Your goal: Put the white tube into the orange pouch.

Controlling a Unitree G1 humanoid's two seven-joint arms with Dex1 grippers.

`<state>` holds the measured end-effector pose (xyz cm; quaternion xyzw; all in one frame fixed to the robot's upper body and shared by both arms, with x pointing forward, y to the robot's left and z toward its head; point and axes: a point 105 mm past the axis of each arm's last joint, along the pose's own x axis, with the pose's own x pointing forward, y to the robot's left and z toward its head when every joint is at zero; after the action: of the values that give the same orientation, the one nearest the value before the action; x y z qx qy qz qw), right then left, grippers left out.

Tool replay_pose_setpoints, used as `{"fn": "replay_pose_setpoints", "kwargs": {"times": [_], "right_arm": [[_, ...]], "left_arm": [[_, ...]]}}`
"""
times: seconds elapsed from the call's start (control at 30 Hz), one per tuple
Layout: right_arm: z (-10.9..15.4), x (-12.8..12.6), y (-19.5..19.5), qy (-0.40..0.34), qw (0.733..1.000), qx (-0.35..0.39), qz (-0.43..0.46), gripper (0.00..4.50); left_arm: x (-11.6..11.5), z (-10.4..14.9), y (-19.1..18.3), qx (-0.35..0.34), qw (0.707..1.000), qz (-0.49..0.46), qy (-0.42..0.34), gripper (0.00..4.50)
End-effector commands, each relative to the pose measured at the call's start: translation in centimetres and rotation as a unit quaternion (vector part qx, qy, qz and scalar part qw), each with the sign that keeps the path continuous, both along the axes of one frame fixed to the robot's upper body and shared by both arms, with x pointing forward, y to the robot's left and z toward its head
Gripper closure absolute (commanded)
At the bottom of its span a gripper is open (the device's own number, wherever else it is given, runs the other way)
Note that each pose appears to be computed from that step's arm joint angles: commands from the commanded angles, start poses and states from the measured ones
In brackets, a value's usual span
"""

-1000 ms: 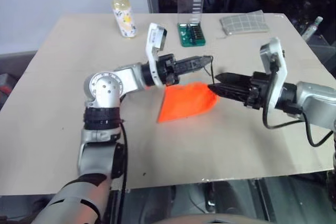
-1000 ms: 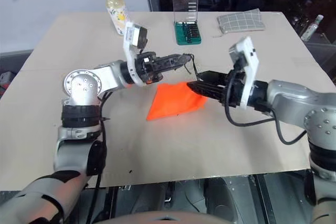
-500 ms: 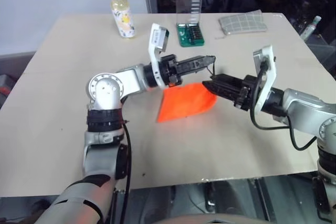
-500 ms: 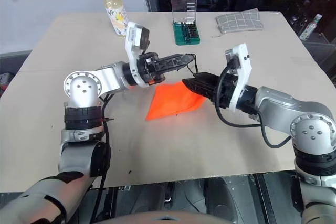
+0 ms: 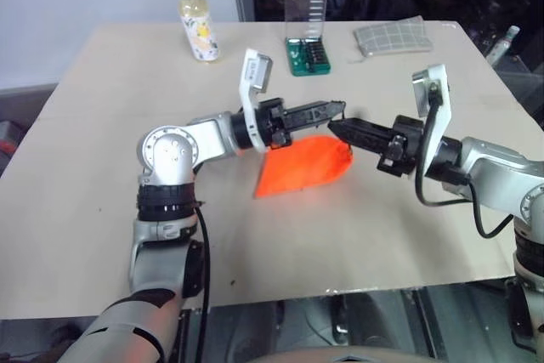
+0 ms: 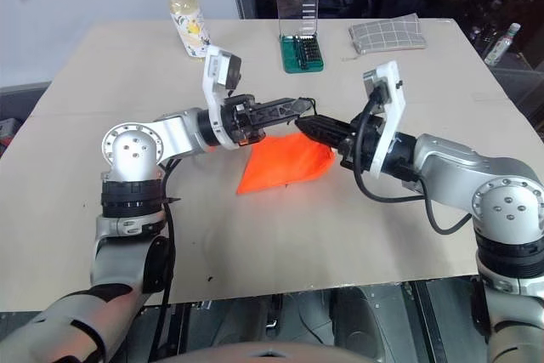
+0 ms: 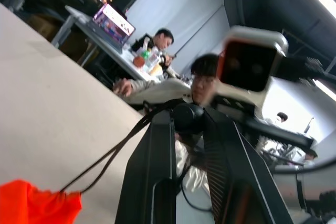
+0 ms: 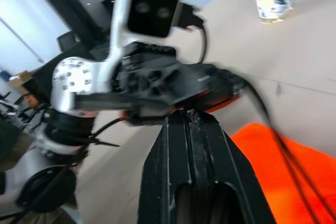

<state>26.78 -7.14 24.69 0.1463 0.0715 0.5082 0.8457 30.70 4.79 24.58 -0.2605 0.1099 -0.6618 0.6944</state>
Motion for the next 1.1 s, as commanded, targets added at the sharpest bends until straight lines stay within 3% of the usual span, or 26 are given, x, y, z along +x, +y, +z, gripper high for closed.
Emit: {"fn": "replay_pose_setpoints", "kwargs": {"times": [0.03,0.2,0.5,0.77,0.83,1.1], "right_arm": [[1.0,-0.2,0.0,-0.022,1.0,0.006,0.001,4.43],[0.8,-0.3,-0.1,-0.022,1.0,0.0,-0.002,4.43],[0.1,-1.3,-1.8,-0.013,1.0,-0.014,-0.017,4.43],[0.2,-1.8,-2.6,-0.01,0.999,-0.008,-0.029,4.43],[0.7,-2.3,-2.7,-0.016,1.0,0.005,-0.025,4.43],[7.6,-2.5,-4.3,-0.089,0.987,0.129,-0.029,4.43]], "left_arm": [[-0.9,1.2,-0.3,-0.014,0.999,-0.02,-0.021,4.28],[-0.8,1.2,-0.3,-0.033,0.999,-0.018,0.006,4.28],[1.6,-0.2,-0.8,-0.074,0.983,0.021,0.169,4.28],[1.8,-0.6,-1.9,-0.078,0.969,0.024,0.235,4.28],[1.8,-1.1,-2.0,-0.064,0.967,0.027,0.247,4.28],[2.5,-5.0,-3.1,-0.029,0.932,0.05,0.358,4.28]]}}
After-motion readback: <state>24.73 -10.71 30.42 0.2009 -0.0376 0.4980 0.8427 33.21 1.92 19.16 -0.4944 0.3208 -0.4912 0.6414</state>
